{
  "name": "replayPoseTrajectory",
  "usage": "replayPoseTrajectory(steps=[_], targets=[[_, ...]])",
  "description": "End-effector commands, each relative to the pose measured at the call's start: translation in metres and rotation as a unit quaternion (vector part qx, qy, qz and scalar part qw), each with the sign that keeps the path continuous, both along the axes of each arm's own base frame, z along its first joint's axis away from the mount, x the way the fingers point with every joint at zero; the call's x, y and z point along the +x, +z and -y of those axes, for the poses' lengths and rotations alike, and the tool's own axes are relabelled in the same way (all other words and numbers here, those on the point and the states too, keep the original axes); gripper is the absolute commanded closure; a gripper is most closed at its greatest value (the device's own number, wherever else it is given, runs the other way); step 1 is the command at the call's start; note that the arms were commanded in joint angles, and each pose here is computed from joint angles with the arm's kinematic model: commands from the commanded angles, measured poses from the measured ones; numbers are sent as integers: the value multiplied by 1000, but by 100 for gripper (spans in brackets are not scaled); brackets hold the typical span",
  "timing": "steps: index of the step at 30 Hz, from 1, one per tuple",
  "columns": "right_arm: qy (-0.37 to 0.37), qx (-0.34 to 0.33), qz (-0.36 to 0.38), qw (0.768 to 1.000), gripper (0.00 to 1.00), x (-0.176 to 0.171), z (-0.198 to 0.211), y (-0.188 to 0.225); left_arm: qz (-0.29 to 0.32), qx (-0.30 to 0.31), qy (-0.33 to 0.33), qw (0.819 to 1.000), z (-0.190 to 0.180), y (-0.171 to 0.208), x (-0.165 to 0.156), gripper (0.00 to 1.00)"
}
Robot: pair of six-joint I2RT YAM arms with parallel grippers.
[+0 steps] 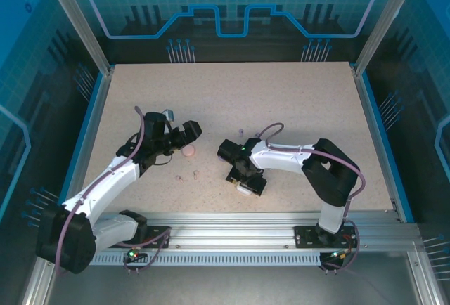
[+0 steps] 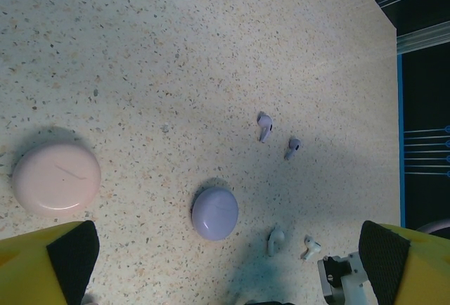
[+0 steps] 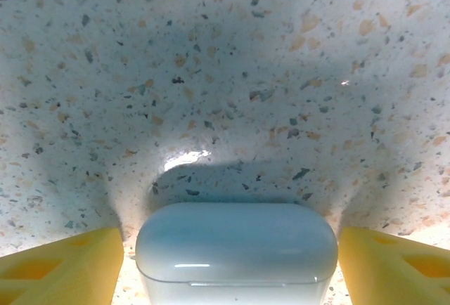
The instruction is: Insert the wireless bluetooth earbuds into the charging case
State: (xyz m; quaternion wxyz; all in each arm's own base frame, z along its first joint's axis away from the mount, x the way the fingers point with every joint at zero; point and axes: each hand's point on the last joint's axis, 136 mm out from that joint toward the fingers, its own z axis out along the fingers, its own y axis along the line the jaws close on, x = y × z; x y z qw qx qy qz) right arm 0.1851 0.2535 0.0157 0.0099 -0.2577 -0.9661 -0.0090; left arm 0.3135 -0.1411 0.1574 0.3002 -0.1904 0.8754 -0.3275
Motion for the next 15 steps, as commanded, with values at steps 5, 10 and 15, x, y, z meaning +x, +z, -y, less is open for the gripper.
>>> replayPoseTrajectory(steps=[5,10,15], targets=[[-17,-24,-11,1000,26,-2,13,-12,10,-15,-22,1000,12,12,2,1],[-17,-27,-11,999,31,-3,15,-13,25,-41,-42,998,22,20,3,1],[-16,-27,-12,999,42,-4,16,-15,22,-65,-28,997,24,27,8,1]])
